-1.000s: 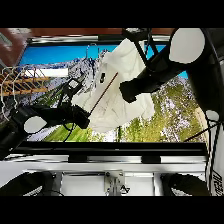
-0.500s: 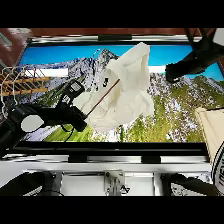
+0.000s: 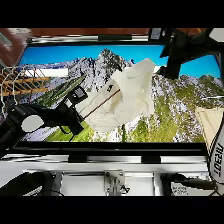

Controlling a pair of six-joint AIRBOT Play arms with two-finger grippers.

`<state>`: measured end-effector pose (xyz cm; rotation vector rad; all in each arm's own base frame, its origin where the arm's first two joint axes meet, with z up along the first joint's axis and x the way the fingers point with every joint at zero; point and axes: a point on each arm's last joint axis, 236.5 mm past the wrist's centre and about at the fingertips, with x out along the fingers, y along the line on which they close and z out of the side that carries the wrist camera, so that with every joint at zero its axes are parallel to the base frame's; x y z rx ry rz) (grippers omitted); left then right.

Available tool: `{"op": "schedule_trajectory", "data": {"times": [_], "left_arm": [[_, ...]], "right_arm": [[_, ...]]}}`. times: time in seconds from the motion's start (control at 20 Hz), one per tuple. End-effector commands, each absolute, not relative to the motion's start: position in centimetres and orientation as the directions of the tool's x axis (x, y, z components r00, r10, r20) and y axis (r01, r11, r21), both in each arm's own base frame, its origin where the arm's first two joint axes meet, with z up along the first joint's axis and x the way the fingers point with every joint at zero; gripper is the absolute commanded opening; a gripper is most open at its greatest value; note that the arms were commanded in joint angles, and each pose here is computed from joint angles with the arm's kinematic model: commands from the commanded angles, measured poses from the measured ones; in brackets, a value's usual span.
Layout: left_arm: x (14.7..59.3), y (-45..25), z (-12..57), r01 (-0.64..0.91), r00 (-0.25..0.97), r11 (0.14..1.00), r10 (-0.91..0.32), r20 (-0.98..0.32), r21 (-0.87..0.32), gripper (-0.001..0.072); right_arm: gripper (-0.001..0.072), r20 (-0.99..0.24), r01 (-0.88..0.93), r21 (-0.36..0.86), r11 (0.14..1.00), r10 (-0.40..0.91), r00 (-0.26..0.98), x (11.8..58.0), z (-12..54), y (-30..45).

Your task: Fold the shirts.

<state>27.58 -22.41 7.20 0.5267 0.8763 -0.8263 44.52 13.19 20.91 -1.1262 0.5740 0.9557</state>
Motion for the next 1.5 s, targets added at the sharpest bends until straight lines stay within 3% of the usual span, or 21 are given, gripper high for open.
{"op": "schedule_trajectory", "data": {"times": [0.0,0.3,0.45,0.55,0.6,0.65,0.75,0.8,0.85,0.9,1.05,1.1,1.15,1.2,1.45], "left_arm": [[27.5,-22.3,7.1,0.827,0.370,0.554,-0.403,-0.837,0.100,0.0053],[27.7,-22.0,7.1,0.832,0.377,0.542,-0.396,-0.837,0.118,0.0053],[28.2,-22.3,7.5,0.844,0.396,0.514,-0.406,-0.823,0.152,0.0054],[28.8,-22.5,8.2,0.837,0.425,0.520,-0.419,-0.802,0.171,0.0053],[29.0,-22.6,8.7,0.834,0.437,0.523,-0.426,-0.792,0.179,0.0053],[29.2,-22.6,9.2,0.831,0.448,0.523,-0.426,-0.786,0.190,0.0053],[30.1,-22.7,10.6,0.820,0.489,0.523,-0.432,-0.757,0.231,0.0053],[30.8,-22.8,11.5,0.807,0.522,0.531,-0.439,-0.731,0.257,0.0053],[31.6,-22.8,12.2,0.792,0.551,0.545,-0.446,-0.706,0.274,0.0053],[32.3,-22.6,12.7,0.777,0.573,0.561,-0.447,-0.687,0.284,0.0054],[34.3,-20.5,13.1,0.729,0.623,0.614,-0.410,-0.666,0.303,0.0070],[35.0,-19.3,13.2,0.707,0.642,0.633,-0.383,-0.665,0.317,0.0219],[35.8,-18.1,13.4,0.678,0.664,0.658,-0.358,-0.657,0.326,0.0538],[36.5,-17.0,13.9,0.644,0.687,0.694,-0.339,-0.643,0.322,0.0696],[39.8,-11.0,19.9,0.466,0.805,0.819,-0.237,-0.543,0.334,0.0693]], "right_arm": [[0.0628,-0.778,-0.829,-0.558,-0.043,0.376,0.504,45.8,20.1,16.0],[0.0628,-0.795,-0.834,-0.548,-0.058,0.347,0.498,46.3,19.0,15.9],[0.0628,-0.822,-0.879,-0.470,-0.081,0.402,0.403,45.1,17.2,17.8],[0.0628,-0.874,-0.909,-0.396,-0.127,0.358,0.330,44.3,14.8,17.8],[0.0599,-0.884,-0.915,-0.382,-0.129,0.340,0.321,44.4,14.1,17.8],[0.0474,-0.888,-0.919,-0.372,-0.128,0.337,0.312,44.5,13.6,17.9],[0.0442,-0.896,-0.925,-0.363,-0.112,0.314,0.313,44.8,13.2,17.4],[0.0341,-0.899,-0.926,-0.361,-0.108,0.304,0.314,44.8,13.2,17.1],[0.0135,-0.902,-0.934,-0.349,-0.083,0.302,0.310,44.6,13.2,16.9],[0.0088,-0.905,-0.938,-0.338,-0.075,0.300,0.303,44.4,13.2,16.9],[0.0087,-0.905,-0.940,-0.335,-0.064,0.299,0.302,44.2,13.3,16.8],[0.0087,-0.904,-0.939,-0.339,-0.059,0.297,0.308,44.3,13.5,16.7],[0.0087,-0.903,-0.937,-0.345,-0.057,0.294,0.314,44.2,13.7,16.6],[0.0087,-0.901,-0.936,-0.349,-0.053,0.295,0.319,44.1,14.0,16.6],[0.0086,-0.884,-0.926,-0.378,-0.014,0.301,0.356,43.6,15.9,16.3]]}}
